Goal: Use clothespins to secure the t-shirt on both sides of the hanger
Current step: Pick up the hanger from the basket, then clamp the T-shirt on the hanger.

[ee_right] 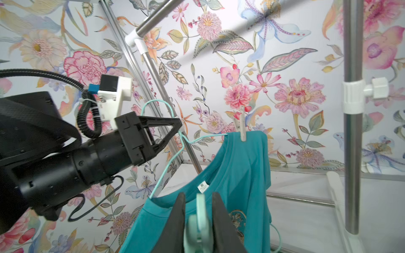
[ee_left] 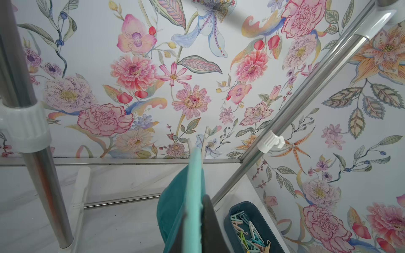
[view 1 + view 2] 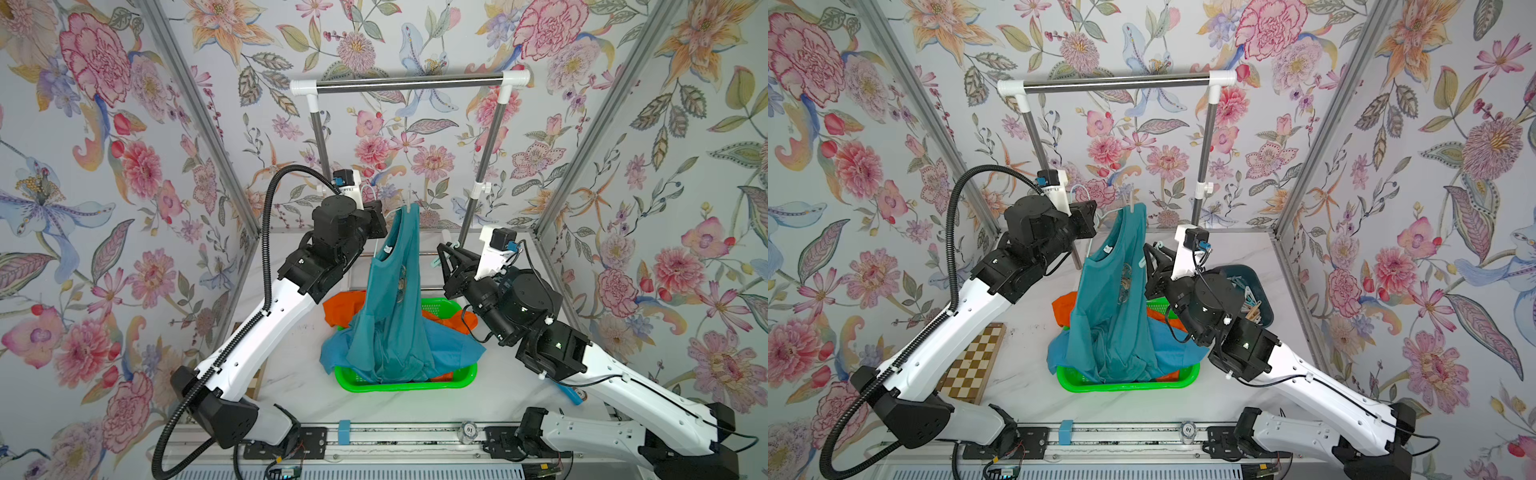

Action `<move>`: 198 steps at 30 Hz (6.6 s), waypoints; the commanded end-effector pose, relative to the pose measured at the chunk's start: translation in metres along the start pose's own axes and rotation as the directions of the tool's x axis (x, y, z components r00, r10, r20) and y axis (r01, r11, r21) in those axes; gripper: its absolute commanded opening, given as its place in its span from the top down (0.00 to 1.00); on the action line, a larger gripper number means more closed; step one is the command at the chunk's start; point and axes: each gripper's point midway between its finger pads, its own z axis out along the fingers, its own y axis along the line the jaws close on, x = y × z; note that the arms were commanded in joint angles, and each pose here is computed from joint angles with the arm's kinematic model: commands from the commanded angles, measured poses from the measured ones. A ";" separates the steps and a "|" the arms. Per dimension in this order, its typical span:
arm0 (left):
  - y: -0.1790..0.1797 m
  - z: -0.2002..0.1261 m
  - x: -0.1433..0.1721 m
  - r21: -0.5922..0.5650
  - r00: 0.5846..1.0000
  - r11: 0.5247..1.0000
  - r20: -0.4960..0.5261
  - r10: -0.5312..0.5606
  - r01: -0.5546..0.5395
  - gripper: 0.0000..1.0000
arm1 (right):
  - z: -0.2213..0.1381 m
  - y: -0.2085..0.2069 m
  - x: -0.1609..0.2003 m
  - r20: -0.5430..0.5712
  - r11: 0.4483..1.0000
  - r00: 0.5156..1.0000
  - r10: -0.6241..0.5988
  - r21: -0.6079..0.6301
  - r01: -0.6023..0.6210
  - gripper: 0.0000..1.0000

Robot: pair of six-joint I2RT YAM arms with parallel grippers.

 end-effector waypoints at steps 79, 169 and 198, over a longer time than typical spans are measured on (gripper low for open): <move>-0.085 0.048 -0.022 -0.087 0.990 0.989 0.066 0.122 -0.116 1.00 | 0.014 -0.008 0.004 0.106 0.951 0.985 -0.140 0.292 0.103 0.89; -0.090 0.073 0.002 -0.063 0.992 0.991 0.031 0.120 -0.118 1.00 | 0.025 0.019 0.031 0.030 0.943 0.992 -0.121 0.316 0.106 0.35; -0.087 0.073 -0.002 0.088 0.988 0.984 0.012 0.152 -0.152 0.99 | -0.033 0.006 -0.032 0.092 0.982 0.995 0.048 0.177 -0.064 0.01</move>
